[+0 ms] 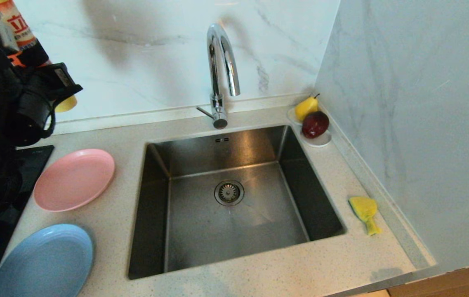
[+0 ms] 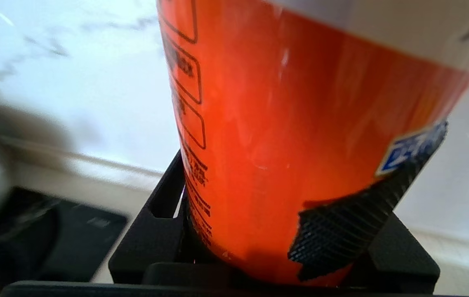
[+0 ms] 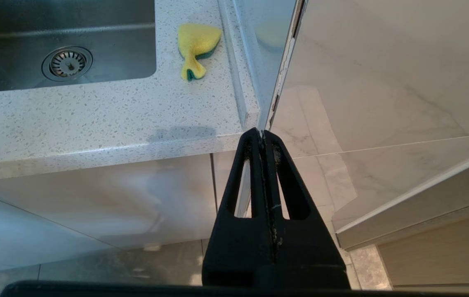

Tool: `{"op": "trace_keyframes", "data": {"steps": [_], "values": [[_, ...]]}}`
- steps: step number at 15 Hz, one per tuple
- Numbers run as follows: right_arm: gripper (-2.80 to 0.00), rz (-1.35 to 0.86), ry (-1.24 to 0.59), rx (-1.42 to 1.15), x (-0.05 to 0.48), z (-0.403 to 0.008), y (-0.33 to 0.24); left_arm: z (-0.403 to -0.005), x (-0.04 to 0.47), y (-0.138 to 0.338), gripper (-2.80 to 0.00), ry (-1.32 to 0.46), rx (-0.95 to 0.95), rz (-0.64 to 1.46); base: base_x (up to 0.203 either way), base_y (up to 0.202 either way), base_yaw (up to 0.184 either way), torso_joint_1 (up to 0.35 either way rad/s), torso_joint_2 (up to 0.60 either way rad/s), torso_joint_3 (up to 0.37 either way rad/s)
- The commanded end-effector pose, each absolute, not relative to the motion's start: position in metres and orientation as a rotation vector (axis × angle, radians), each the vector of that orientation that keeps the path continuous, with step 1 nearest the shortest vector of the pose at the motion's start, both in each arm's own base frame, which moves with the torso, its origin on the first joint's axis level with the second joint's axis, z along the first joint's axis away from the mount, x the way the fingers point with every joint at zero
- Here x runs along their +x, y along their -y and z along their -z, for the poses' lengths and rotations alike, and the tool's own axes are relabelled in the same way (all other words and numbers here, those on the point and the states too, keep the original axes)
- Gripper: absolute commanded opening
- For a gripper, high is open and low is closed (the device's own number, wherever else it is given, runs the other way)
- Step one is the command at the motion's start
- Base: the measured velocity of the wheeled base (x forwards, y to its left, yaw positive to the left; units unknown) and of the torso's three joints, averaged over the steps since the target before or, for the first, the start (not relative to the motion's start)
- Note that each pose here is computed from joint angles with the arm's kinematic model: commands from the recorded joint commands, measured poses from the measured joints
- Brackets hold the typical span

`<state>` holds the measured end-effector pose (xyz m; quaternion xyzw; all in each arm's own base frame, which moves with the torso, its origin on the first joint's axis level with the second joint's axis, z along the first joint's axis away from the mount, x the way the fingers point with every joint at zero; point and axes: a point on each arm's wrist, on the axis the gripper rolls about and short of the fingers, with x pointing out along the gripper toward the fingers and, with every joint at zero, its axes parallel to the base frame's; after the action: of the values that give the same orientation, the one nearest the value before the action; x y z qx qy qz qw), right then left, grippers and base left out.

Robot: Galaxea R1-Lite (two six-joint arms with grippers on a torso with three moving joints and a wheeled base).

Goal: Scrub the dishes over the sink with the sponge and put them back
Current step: Squeeze it onto the sponge

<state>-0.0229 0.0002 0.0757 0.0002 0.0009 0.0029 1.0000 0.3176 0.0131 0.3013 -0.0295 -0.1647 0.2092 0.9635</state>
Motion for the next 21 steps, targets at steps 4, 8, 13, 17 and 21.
{"op": "trace_keyframes", "data": {"steps": [4, 8, 13, 17, 21], "values": [[-2.80, -0.007, -0.001, 0.000, -0.023, -0.076, 0.000, -0.346, 0.221, 0.014, -2.80, 0.301, -0.022, -0.230, 0.000, 0.000, 0.000, 0.000, 0.00, 0.000], [-2.80, -0.008, -0.001, 0.000, -0.023, -0.076, 0.000, -0.358, 0.161, 0.026, -2.80, 0.270, 0.085, -0.064, 0.000, 0.000, 0.000, 0.000, 0.00, 0.000], [-2.80, -0.006, -0.002, 0.000, -0.023, -0.076, 0.000, -0.352, 0.118, 0.025, -2.80, 0.160, 0.286, 0.179, 0.000, 0.000, 0.000, 0.000, 0.00, 0.000], [-2.80, -0.006, -0.002, 0.000, -0.023, -0.076, 0.000, -0.347, 0.121, 0.037, -2.80, 0.175, 0.414, 0.304, 0.000, 0.000, 0.000, 0.000, 0.00, 0.000], [-2.80, -0.006, -0.002, 0.000, -0.023, -0.076, 0.000, -0.363, 0.132, 0.046, -2.80, 0.228, 0.437, 0.355, 0.000, 0.000, 0.000, 0.000, 0.00, 0.000]]}}
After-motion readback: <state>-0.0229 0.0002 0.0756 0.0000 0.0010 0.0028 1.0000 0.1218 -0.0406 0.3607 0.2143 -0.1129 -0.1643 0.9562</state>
